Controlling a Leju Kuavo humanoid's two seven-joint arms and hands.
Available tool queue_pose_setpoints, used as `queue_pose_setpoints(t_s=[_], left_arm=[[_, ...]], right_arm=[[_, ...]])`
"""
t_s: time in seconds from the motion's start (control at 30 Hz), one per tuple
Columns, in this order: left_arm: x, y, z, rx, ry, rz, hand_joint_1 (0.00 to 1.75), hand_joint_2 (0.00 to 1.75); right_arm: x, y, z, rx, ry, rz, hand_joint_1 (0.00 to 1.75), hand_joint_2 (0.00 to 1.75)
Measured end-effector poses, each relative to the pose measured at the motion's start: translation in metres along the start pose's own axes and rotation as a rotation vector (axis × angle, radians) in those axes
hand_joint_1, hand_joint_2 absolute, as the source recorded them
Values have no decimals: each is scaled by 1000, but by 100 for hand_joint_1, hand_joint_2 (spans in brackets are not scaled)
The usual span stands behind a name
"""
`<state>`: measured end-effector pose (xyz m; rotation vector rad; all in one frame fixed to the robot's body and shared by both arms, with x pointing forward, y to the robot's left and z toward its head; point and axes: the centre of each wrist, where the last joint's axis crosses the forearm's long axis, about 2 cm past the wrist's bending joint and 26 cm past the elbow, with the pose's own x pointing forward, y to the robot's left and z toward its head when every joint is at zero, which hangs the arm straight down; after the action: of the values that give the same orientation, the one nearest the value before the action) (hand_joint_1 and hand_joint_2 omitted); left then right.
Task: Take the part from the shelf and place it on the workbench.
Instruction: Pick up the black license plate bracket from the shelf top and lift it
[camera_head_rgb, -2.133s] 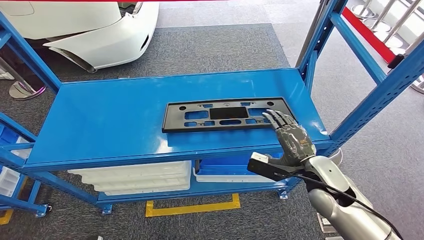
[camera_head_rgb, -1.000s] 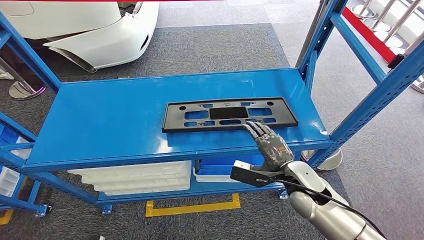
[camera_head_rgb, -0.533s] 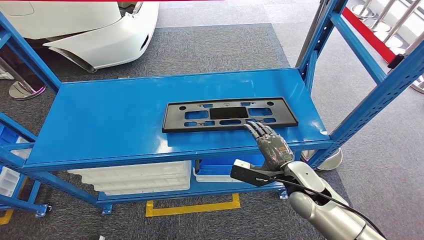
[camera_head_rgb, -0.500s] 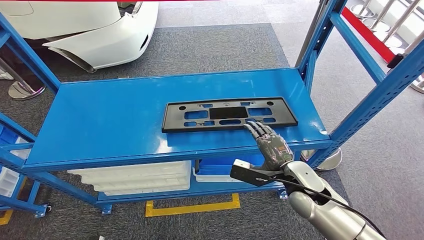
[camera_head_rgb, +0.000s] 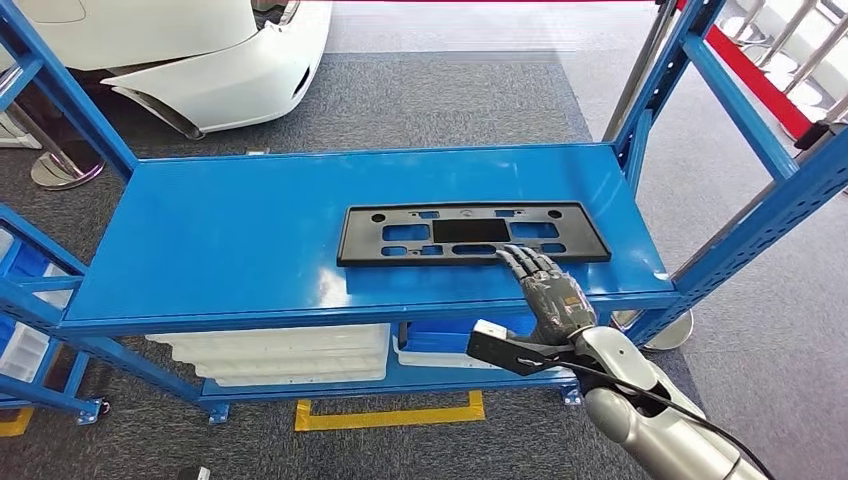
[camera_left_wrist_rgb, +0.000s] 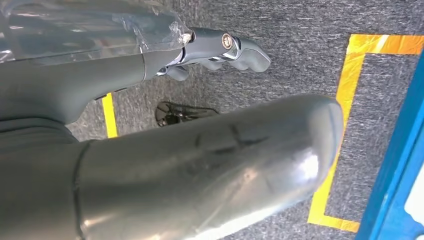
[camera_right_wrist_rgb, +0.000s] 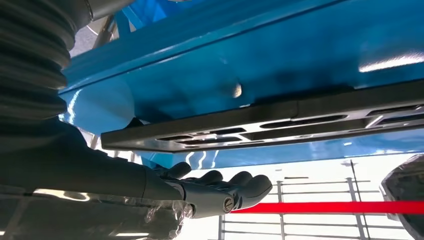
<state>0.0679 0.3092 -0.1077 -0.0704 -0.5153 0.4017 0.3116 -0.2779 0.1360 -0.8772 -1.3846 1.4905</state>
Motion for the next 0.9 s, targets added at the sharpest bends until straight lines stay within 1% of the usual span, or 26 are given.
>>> queue_pose_setpoints(t_s=[0.33, 0.5, 0.9], left_arm=[[2, -2, -1, -6, -5, -5, 0, 0], [-2, 0, 1, -1, 3, -4, 0, 0], [-3, 2, 2, 3, 7, -13, 0, 0]], right_arm=[[0, -2, -1, -3, 1, 4, 0, 175], [0, 0, -1, 0, 6, 8, 0, 175], [-2, -5, -5, -11, 20, 22, 0, 175]])
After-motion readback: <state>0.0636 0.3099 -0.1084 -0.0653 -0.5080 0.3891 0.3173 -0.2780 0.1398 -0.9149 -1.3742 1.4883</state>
